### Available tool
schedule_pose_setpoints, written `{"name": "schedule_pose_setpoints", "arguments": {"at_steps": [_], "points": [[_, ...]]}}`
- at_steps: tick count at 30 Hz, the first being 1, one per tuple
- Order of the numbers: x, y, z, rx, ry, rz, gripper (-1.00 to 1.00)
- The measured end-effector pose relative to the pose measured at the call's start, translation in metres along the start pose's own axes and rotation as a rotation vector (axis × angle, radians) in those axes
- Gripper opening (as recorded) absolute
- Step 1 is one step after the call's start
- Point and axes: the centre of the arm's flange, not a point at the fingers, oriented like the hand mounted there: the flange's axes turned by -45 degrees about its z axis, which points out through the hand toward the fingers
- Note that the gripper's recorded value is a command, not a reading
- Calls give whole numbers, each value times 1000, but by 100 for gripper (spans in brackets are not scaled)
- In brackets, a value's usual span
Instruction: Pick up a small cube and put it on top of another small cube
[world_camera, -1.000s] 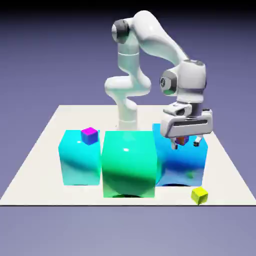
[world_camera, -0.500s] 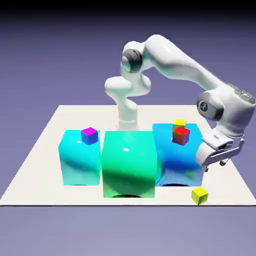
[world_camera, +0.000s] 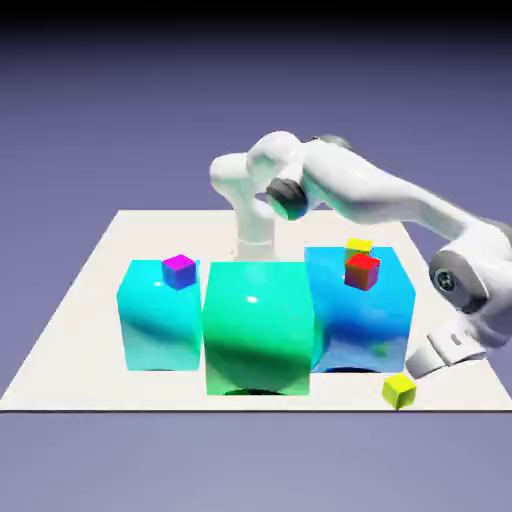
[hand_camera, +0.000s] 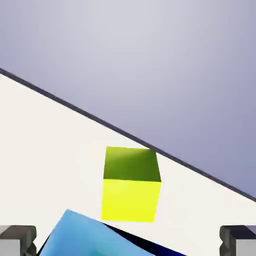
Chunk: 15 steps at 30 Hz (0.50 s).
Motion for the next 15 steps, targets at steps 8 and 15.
{"name": "schedule_pose_setpoints", "arguments": {"at_steps": [8, 15], "points": [[18, 11, 56, 41, -168, 45, 0], [23, 11, 94, 39, -167, 45, 0]]}}
